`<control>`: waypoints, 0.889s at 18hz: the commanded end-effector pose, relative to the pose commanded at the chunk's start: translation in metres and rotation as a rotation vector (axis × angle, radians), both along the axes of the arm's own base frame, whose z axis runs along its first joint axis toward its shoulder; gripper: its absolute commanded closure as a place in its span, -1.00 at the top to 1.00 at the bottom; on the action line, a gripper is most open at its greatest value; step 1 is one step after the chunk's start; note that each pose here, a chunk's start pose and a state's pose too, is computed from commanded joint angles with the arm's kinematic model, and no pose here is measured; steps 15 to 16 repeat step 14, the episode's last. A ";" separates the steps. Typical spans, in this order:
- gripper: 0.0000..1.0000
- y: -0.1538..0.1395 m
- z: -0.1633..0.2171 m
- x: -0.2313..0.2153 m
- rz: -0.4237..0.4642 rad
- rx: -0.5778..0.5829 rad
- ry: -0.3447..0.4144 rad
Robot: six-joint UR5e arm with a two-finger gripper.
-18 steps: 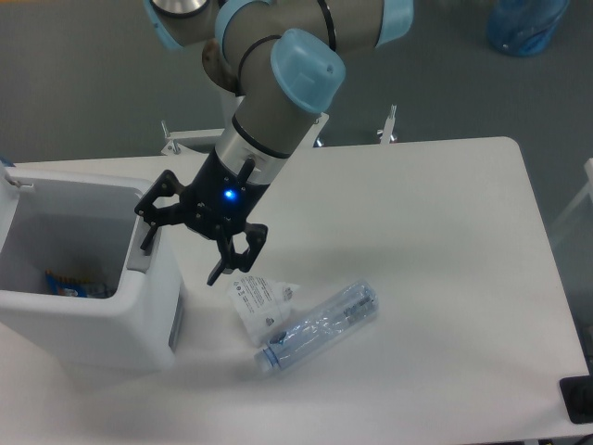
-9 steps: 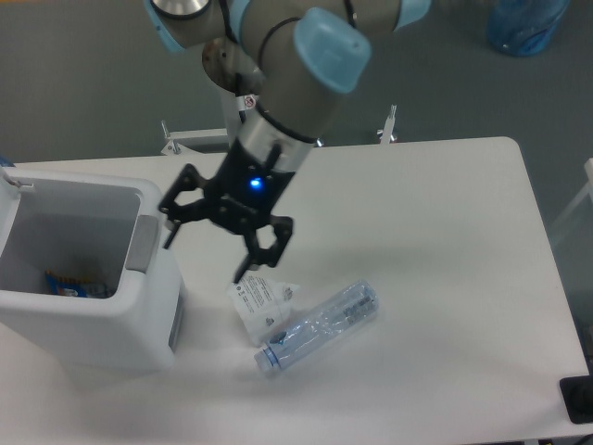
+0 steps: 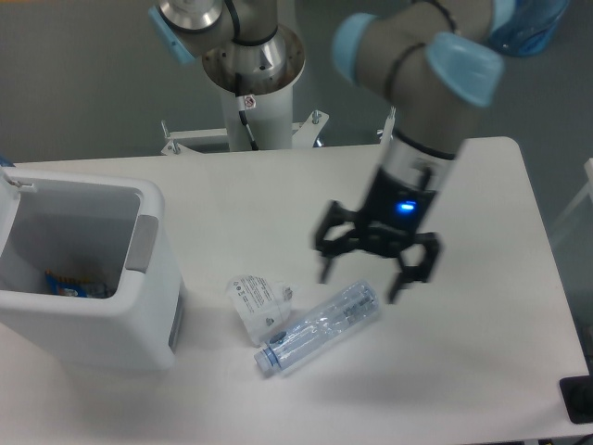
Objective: Open the trash can
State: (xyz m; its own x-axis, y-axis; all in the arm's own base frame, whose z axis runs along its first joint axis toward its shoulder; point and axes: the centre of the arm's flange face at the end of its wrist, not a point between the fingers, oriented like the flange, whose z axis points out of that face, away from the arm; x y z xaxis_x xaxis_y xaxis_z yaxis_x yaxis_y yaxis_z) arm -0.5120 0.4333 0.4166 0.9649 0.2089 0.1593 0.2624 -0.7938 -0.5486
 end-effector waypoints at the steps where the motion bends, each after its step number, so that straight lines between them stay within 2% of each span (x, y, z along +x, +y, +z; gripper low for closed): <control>1: 1.00 0.001 -0.006 -0.004 -0.020 -0.016 0.015; 5: 1.00 0.010 -0.025 -0.014 -0.153 -0.196 0.165; 7: 1.00 0.016 -0.026 -0.015 -0.214 -0.246 0.219; 10: 1.00 0.019 -0.029 -0.019 -0.259 -0.285 0.249; 14: 1.00 0.028 -0.034 -0.007 -0.406 -0.407 0.333; 16: 1.00 0.028 -0.034 -0.007 -0.406 -0.407 0.333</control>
